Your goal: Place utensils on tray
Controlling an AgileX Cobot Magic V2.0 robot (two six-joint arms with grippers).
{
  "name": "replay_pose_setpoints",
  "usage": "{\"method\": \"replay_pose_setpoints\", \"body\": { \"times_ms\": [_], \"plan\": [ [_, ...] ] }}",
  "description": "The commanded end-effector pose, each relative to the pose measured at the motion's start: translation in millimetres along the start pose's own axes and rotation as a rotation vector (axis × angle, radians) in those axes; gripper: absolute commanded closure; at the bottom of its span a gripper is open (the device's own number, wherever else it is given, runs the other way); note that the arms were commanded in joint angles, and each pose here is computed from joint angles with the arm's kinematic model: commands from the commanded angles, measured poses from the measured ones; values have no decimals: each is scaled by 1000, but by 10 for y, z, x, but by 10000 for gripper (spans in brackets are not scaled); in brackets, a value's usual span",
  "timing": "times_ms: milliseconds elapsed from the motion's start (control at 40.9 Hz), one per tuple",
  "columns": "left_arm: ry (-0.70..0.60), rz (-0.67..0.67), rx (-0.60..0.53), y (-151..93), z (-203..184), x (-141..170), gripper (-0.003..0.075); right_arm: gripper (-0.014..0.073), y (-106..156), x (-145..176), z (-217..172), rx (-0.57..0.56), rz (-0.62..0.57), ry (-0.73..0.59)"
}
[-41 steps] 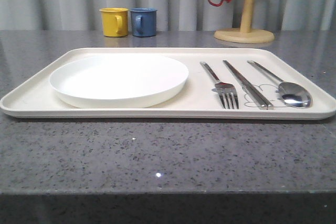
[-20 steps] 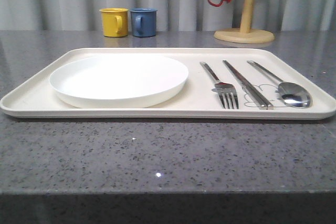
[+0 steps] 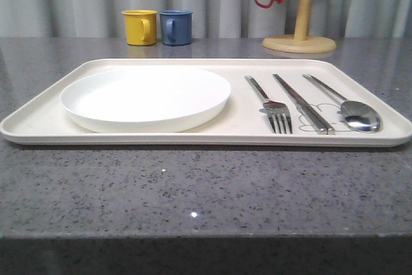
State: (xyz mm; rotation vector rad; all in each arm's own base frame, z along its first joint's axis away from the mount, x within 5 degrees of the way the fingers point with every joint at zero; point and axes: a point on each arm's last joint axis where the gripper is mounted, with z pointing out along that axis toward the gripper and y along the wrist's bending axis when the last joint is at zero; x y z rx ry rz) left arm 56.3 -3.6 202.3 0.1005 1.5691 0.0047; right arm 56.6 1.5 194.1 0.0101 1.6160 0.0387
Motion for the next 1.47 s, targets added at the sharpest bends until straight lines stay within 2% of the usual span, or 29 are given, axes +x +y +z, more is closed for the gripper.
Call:
{"method": "replay_pose_setpoints", "body": {
  "times_ms": [0, 220, 342, 1442],
  "plan": [
    [-104, -16, -13, 12, -24, -97, 738, 717, -7, -94, -18, 11, -19, -103],
    [-104, -16, -13, 12, -24, -97, 738, 717, -9, -148, -25, 16, -38, -166],
    [-104, -16, -13, 12, -24, -97, 738, 717, -9, -171, -30, 10, 27, -192],
    [-104, -16, -13, 12, -24, -97, 738, 717, -9, -167, -29, 11, 27, -188]
  ]
}}
